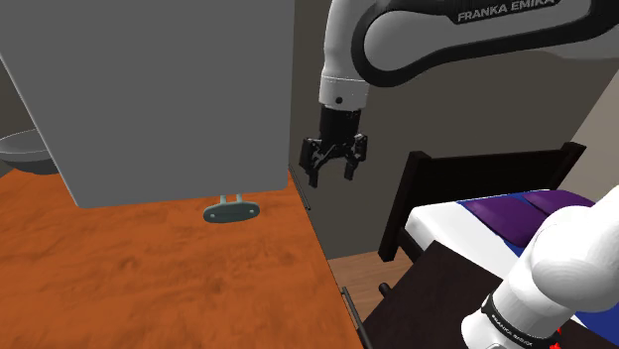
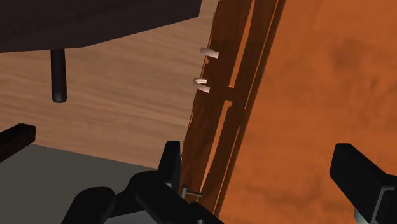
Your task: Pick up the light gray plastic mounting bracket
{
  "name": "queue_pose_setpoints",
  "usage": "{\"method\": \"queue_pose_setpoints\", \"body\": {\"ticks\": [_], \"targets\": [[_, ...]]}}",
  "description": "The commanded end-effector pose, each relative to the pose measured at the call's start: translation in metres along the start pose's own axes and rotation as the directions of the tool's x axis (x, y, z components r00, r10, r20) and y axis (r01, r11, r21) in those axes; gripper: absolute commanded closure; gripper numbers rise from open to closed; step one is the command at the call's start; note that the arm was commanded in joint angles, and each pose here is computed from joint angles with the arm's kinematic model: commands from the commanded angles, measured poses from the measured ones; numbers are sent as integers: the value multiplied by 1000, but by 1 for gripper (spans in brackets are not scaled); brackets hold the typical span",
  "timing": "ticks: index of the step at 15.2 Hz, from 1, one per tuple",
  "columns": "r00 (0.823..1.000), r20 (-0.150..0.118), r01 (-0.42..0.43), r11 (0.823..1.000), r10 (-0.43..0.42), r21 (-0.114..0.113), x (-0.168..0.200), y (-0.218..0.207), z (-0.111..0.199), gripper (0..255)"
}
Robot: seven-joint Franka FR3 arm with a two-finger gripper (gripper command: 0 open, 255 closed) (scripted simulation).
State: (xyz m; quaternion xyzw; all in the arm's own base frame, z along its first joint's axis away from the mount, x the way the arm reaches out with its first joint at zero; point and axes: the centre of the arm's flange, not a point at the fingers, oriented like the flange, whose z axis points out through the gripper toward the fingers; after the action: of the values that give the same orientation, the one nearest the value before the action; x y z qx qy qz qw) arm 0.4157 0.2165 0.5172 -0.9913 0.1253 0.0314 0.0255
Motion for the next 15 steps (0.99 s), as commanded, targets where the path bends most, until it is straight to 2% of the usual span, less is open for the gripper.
{"method": "queue_pose_setpoints", "body": {"ticks": [1, 8, 15], "targets": [[1000, -10, -29, 1000, 29, -1, 9, -24, 5, 0], [992, -42, -120, 993, 119, -7, 54, -101, 23, 0], [975, -76, -209, 978, 208, -11, 106, -174, 40, 0]]}}
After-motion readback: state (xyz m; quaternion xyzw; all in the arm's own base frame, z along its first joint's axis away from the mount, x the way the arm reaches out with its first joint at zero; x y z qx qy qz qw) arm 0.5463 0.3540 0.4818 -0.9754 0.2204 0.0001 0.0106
